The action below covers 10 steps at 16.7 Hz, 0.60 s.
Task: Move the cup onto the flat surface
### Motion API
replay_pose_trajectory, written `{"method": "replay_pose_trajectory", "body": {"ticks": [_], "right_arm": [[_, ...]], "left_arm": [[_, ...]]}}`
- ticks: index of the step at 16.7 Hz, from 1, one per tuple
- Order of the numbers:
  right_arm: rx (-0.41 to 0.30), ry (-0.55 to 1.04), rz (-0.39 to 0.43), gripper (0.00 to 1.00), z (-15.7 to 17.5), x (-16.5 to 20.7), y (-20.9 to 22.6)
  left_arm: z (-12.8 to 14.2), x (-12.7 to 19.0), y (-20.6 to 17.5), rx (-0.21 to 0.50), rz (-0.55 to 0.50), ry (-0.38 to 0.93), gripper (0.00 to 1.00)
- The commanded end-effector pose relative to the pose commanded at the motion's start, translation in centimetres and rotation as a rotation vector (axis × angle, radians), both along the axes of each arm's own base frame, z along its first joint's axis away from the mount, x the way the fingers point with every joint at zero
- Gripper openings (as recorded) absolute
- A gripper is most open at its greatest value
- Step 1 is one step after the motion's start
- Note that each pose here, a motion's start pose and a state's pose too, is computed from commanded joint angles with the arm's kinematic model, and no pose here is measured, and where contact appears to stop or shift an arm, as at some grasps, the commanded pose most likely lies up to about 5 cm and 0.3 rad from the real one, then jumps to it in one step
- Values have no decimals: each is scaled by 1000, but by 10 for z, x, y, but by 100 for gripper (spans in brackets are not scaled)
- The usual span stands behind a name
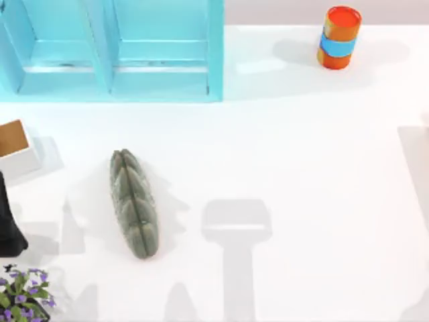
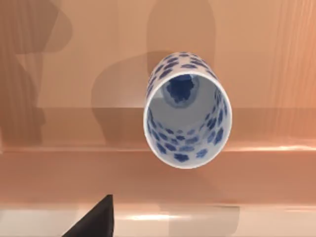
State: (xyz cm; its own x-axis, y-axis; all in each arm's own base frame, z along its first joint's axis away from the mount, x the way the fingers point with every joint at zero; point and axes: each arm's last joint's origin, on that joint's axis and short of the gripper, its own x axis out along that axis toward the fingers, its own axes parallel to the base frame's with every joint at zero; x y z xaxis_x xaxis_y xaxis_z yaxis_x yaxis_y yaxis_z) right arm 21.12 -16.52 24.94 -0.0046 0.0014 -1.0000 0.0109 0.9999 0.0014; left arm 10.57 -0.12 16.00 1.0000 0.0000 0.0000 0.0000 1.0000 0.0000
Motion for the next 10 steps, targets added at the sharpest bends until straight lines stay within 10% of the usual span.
{"method": "replay_pose_trajectory", "body": {"ticks": [10], "right_arm": [[-5, -6, 0, 100, -54, 4, -3]], "left_arm": [[0, 0, 0, 0, 0, 0, 100]]}}
